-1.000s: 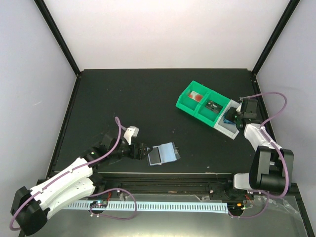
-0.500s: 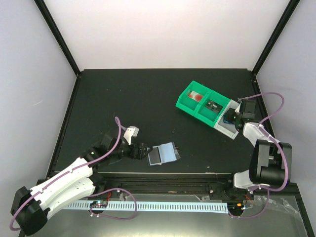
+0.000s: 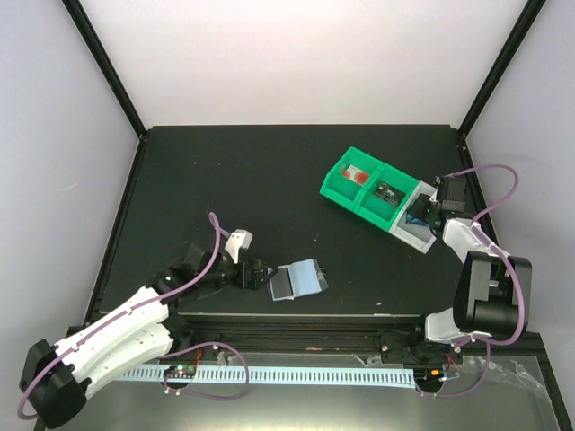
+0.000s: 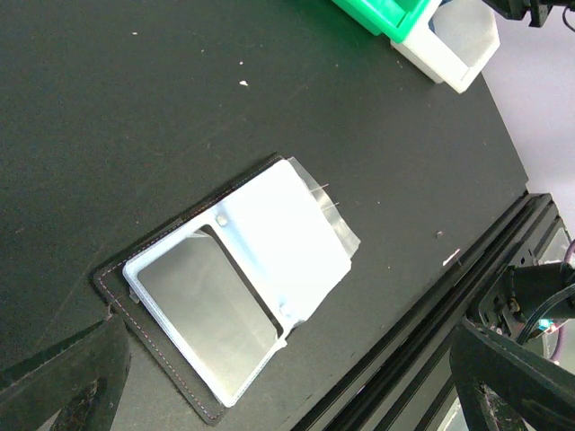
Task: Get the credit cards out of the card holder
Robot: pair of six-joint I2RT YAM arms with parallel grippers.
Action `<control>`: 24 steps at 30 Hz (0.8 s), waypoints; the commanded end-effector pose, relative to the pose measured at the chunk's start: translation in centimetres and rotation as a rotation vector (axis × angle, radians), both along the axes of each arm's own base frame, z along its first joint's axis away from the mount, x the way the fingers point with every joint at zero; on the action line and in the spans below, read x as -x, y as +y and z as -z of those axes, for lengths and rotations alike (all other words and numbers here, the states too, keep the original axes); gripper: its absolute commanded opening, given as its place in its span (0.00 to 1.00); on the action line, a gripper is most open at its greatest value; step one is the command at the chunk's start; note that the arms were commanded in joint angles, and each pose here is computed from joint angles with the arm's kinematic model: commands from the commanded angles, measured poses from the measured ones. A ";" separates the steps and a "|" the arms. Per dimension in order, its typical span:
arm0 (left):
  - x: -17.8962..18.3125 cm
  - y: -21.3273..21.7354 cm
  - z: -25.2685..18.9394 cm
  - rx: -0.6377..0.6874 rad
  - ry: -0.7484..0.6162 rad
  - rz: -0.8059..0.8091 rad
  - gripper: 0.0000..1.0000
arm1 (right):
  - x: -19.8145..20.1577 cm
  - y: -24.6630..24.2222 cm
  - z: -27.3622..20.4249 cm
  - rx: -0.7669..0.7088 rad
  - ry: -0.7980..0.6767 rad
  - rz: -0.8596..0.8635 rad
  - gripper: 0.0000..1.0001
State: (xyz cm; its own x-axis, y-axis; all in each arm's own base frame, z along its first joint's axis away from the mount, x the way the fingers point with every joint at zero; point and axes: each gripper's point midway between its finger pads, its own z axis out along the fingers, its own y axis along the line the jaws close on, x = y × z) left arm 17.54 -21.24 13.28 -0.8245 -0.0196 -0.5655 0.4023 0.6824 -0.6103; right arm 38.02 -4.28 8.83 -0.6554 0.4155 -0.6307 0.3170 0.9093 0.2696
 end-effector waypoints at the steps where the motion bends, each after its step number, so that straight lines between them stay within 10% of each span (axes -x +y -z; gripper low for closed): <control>1: 0.1 -0.1 -0.5 0.018 -0.004 0.006 0.99 | -0.3 -1.2 -0.8 0.030 0.014 0.059 0.28; 24: -0.3 -0.1 0.4 0.077 0.084 -0.058 0.99 | 0.6 4.2 -7.9 -0.130 -0.041 -0.061 0.40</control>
State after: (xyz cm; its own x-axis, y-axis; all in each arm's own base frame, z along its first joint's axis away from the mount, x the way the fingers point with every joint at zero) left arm 18.05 -20.22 12.08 -0.8555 -0.1135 -0.5053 0.2855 0.7107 -0.6430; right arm 37.59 -2.90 14.11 -0.6452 0.4851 -0.5903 0.3533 0.8744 0.3325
